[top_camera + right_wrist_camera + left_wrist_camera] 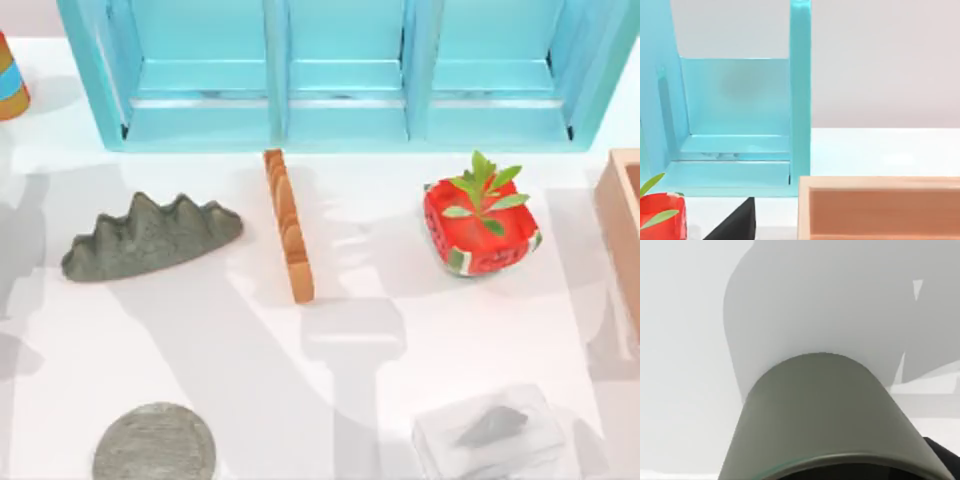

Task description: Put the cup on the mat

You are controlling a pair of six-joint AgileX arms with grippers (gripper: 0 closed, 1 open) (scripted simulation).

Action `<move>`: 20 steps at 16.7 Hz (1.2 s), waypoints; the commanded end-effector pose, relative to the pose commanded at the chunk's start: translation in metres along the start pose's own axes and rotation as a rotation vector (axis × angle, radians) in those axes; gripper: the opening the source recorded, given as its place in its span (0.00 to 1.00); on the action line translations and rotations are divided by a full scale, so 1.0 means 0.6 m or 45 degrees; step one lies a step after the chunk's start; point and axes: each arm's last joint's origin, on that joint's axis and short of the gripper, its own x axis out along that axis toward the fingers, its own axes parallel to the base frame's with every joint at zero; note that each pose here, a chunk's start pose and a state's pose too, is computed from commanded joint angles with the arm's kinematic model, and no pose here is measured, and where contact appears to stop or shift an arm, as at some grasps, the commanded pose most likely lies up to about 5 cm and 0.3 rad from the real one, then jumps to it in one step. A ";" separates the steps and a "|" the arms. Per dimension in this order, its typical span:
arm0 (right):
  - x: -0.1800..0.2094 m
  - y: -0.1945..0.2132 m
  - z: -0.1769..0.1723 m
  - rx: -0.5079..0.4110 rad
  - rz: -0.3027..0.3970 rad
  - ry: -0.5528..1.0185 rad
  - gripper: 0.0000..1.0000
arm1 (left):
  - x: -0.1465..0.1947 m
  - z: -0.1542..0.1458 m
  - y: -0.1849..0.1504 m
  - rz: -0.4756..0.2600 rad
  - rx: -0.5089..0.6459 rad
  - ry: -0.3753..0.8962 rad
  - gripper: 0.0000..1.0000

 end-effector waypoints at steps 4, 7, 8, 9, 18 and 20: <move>0.000 0.000 0.000 0.000 0.000 0.000 1.00 | 0.000 0.000 0.000 0.000 0.000 0.000 0.00; 0.000 0.000 0.000 0.000 0.000 0.000 1.00 | -0.001 -0.001 -0.001 0.002 -0.002 0.001 0.00; 0.000 0.000 0.000 0.000 0.000 0.000 1.00 | -0.004 0.001 0.000 0.007 -0.004 0.002 0.00; 0.000 0.000 0.000 0.000 0.000 0.000 1.00 | -0.011 0.007 0.003 0.022 -0.013 0.004 0.00; 0.000 0.000 0.000 0.000 0.000 0.000 1.00 | -0.182 0.211 -0.003 0.391 -0.328 -0.077 0.00; 0.000 0.000 0.000 0.000 0.000 0.000 1.00 | -0.212 0.251 -0.020 0.441 -0.433 -0.138 0.00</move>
